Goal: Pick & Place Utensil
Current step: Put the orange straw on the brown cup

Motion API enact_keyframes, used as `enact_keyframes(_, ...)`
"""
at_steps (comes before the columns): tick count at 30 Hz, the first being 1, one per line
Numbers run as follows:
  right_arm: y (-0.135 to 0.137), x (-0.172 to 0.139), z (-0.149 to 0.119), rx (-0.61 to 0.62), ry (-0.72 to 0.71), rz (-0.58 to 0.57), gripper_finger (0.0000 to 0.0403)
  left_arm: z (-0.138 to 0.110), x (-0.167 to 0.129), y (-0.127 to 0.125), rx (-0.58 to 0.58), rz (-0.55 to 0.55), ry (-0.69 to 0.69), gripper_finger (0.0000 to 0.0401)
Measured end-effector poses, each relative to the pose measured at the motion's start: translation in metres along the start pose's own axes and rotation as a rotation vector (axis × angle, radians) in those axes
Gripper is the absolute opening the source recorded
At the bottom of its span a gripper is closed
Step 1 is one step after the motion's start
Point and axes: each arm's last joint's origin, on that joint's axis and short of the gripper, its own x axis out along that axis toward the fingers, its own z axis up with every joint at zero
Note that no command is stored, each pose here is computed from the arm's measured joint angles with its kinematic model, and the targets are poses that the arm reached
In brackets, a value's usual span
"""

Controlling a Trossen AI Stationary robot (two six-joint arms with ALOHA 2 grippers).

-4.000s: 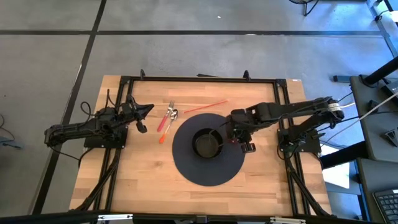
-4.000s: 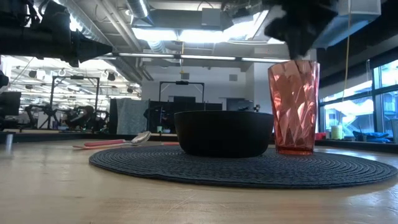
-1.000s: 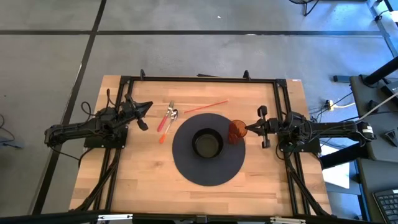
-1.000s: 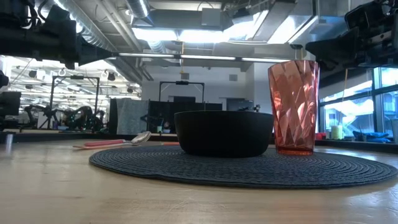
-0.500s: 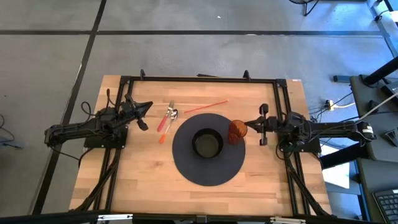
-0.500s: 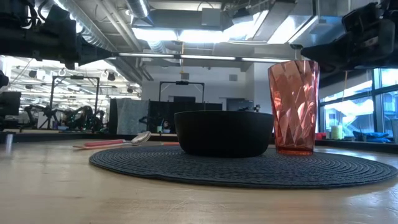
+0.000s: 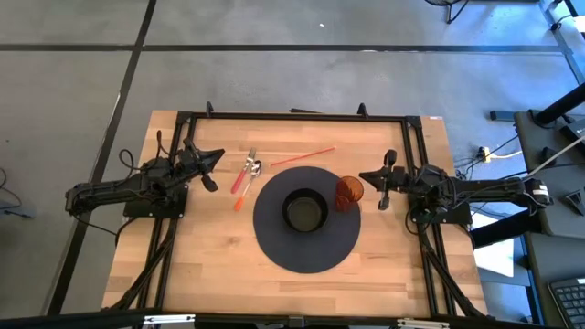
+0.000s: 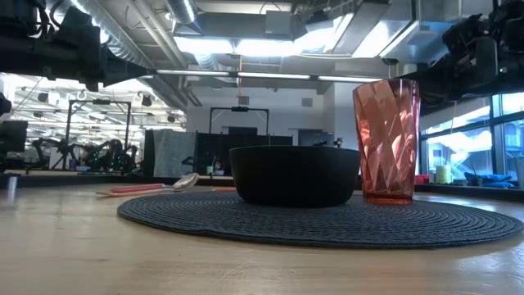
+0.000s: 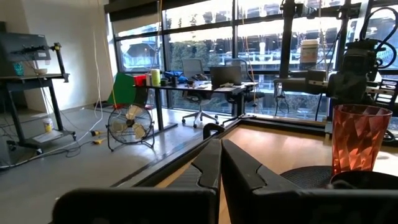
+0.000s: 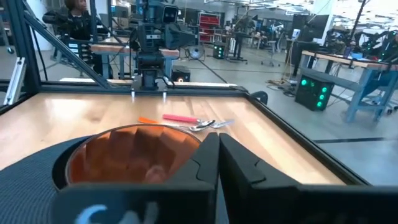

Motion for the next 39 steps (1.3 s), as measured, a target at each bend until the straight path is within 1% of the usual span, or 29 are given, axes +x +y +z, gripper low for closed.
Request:
enact_keyframes(13,0.000,0.000,0.000,0.019,-0.001,0.000,0.0017,0.000,0.000,0.000,-0.006,0.000,0.000,0.0006)
enact_keyframes(15,0.000,0.000,0.001,0.058,-0.007,-0.014,0.0017,0.000,0.000,0.000,-0.007,0.000,0.000,0.0008)
enact_keyframes(18,-0.002,0.000,0.001,0.138,-0.004,-0.069,0.0011,0.000,0.000,0.000,-0.008,0.000,0.000,0.0008)
enact_keyframes(21,-0.005,0.002,0.005,0.161,0.035,-0.099,0.0004,0.000,0.000,0.000,-0.008,0.000,0.000,0.0006)
enact_keyframes(25,-0.013,0.009,0.029,0.191,0.134,-0.149,0.0004,0.000,0.000,0.000,-0.008,0.000,0.000,0.0007)
enact_keyframes(28,-0.019,0.017,0.055,0.187,0.185,-0.143,0.0003,0.000,0.000,0.000,-0.008,0.000,-0.001,0.0008)
enact_keyframes(30,-0.025,0.026,0.075,0.169,0.240,-0.160,0.0003,0.000,0.000,0.000,-0.008,0.000,-0.001,0.0007)
enact_keyframes(32,-0.033,0.036,0.093,0.162,0.323,-0.201,0.0002,0.000,0.000,0.000,-0.008,0.000,-0.001,0.0005)
enact_keyframes(35,-0.049,0.058,0.116,0.163,0.486,-0.245,0.0002,0.000,0.000,0.000,-0.008,0.000,-0.001,0.0004)
enact_keyframes(37,-0.062,0.077,0.127,0.169,0.598,-0.255,0.0002,0.000,0.000,0.000,-0.008,0.000,-0.001,0.0004)
enact_keyframes(39,-0.078,0.098,0.131,0.166,0.711,-0.246,0.0002,0.000,0.000,0.000,-0.008,0.000,-0.001,0.0005)
